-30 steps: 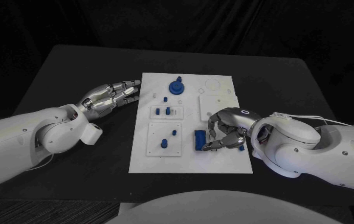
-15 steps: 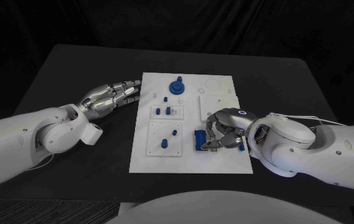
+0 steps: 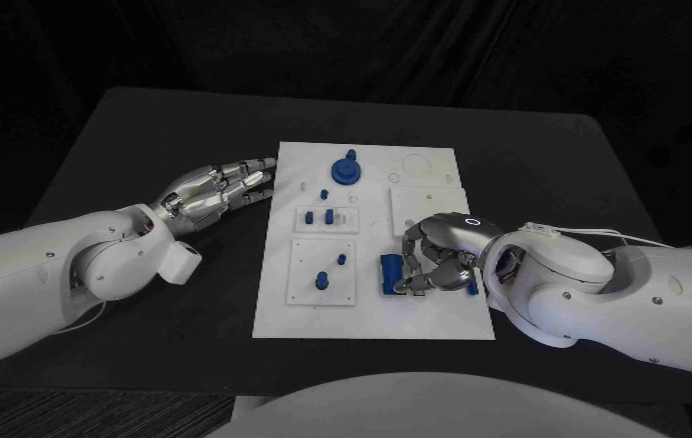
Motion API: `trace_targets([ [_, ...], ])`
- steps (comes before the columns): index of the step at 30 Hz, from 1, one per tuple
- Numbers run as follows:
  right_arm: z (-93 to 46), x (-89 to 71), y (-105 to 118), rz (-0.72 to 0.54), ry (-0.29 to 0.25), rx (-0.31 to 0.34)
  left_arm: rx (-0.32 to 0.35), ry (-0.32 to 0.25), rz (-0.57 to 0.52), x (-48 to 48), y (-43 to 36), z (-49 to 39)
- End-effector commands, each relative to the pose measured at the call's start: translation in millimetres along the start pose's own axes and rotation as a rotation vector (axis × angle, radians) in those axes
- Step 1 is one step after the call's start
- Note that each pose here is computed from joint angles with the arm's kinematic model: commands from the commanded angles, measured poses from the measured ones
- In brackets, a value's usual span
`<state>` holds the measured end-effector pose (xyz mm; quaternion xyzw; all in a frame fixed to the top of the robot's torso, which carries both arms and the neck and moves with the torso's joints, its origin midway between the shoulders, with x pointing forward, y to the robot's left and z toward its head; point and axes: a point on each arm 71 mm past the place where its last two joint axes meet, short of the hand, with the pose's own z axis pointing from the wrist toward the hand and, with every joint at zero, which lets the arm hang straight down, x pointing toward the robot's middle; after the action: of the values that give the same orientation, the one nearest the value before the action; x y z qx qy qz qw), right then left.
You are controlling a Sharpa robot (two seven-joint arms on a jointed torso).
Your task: Assemble the parts on the task board
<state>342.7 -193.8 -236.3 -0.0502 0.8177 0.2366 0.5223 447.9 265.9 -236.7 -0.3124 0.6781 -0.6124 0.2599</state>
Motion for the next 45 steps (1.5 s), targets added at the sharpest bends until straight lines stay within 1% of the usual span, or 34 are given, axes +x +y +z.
trace_targets([
  [1, -1.3, -1.1, -1, 0.006, -0.029, 0.003, 0.012, 0.013, -0.013, 1.9, -0.3, 0.5],
  [5, -5.5, -3.6, -3, 0.026, -0.053, 0.008, 0.011, 0.011, -0.013, 1.6, 0.1, -0.3],
  [8, -12.1, -8.8, -9, 0.083, -0.078, 0.034, 0.010, 0.009, -0.013, 1.1, 0.4, -1.1],
  [11, -16.7, -18.9, -17, 0.144, -0.100, 0.075, 0.009, 0.007, -0.012, 0.7, 0.5, -1.7],
  [14, -21.1, -33.0, -31, 0.202, -0.112, 0.145, 0.008, 0.005, -0.012, 0.4, 0.6, -1.9],
  [15, -22.9, -39.1, -38, 0.217, -0.110, 0.178, 0.008, 0.004, -0.012, 0.5, 0.6, -1.9],
  [16, -23.8, -42.1, -41, 0.221, -0.108, 0.195, 0.008, 0.004, -0.011, 0.5, 0.6, -1.9],
  [18, -26.3, -49.7, -53, 0.221, -0.083, 0.256, 0.008, 0.003, -0.011, 0.6, 0.6, -1.8],
  [20, -28.5, -52.4, -63, 0.206, -0.035, 0.316, 0.008, 0.002, -0.010, 0.7, 0.6, -1.4],
  [22, -30.1, -52.2, -71, 0.179, 0.028, 0.374, 0.009, 0.002, -0.010, 1.0, 0.6, -1.0],
  [24, -30.7, -51.2, -78, 0.146, 0.089, 0.413, 0.009, 0.002, -0.010, 1.4, 0.6, -0.8],
  [27, -30.8, -50.3, -83, 0.116, 0.134, 0.441, 0.008, 0.001, -0.009, 1.6, 0.5, -0.7],
  [30, -30.8, -50.7, -88, 0.086, 0.158, 0.464, 0.008, -0.001, -0.009, 1.4, 0.5, -1.0],
  [36, -32.0, -54.2, -92, 0.010, 0.140, 0.476, 0.008, -0.001, -0.008, 1.4, 0.6, -0.7],
  [45, -31.2, -50.0, -85, -0.018, 0.150, 0.456, 0.008, 0.002, -0.009, 1.8, 0.7, 0.5],
])
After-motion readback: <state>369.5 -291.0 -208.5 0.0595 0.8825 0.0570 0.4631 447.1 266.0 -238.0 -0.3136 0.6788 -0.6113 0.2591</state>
